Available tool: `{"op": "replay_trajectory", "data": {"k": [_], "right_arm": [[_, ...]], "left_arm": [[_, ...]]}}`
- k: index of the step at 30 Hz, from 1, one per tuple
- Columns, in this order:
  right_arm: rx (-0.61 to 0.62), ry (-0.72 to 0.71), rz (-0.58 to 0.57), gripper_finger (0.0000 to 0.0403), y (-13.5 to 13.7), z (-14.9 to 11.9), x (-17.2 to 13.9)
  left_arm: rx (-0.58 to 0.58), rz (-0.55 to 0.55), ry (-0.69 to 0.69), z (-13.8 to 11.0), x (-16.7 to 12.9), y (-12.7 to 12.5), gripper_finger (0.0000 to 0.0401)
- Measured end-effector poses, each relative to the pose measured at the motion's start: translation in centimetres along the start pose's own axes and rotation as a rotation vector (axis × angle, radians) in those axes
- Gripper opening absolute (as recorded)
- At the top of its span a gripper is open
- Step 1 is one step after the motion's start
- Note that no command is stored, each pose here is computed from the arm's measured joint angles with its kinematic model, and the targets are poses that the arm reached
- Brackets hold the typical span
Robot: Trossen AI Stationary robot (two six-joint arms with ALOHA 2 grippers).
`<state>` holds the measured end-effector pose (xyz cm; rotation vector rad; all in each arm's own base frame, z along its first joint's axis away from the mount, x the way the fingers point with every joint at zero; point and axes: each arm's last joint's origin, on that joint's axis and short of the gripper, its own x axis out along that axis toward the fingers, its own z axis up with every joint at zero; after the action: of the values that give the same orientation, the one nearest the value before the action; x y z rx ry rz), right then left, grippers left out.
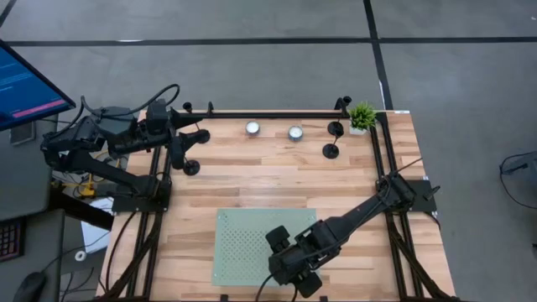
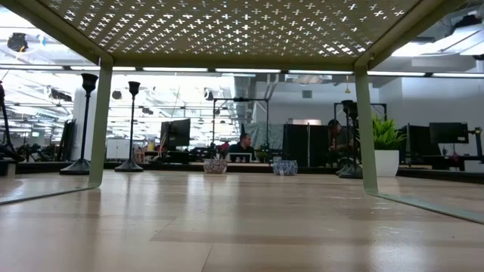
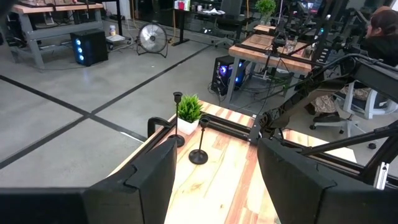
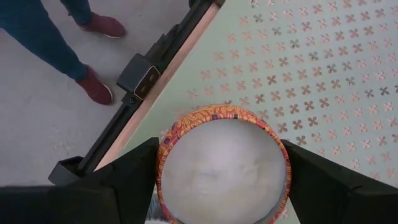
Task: Stock candles on shelf
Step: Put the orange scented candle on the shelf
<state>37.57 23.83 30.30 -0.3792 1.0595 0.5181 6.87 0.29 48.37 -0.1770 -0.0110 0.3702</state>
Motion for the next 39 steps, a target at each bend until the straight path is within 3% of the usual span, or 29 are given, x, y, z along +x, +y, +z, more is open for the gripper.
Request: {"op": "replay_trajectory", "data": {"k": [25,33,39], "right_arm": [[0.000,-0.012,0.034,0.0287,0.14,0.02,0.30],[0.008,-0.009,0.031,0.0321,0.11,0.00,0.30],[0.009,-0.007,0.028,0.0319,0.10,-0.02,0.30]], "left_arm": [[0.000,0.000,0.000,0.01,-0.01,0.00,0.0226],[0.000,0.000,0.000,0.01,-0.01,0.00,0.0226],[0.000,0.000,0.000,0.01,-0.01,0.00,0.0225]]}}
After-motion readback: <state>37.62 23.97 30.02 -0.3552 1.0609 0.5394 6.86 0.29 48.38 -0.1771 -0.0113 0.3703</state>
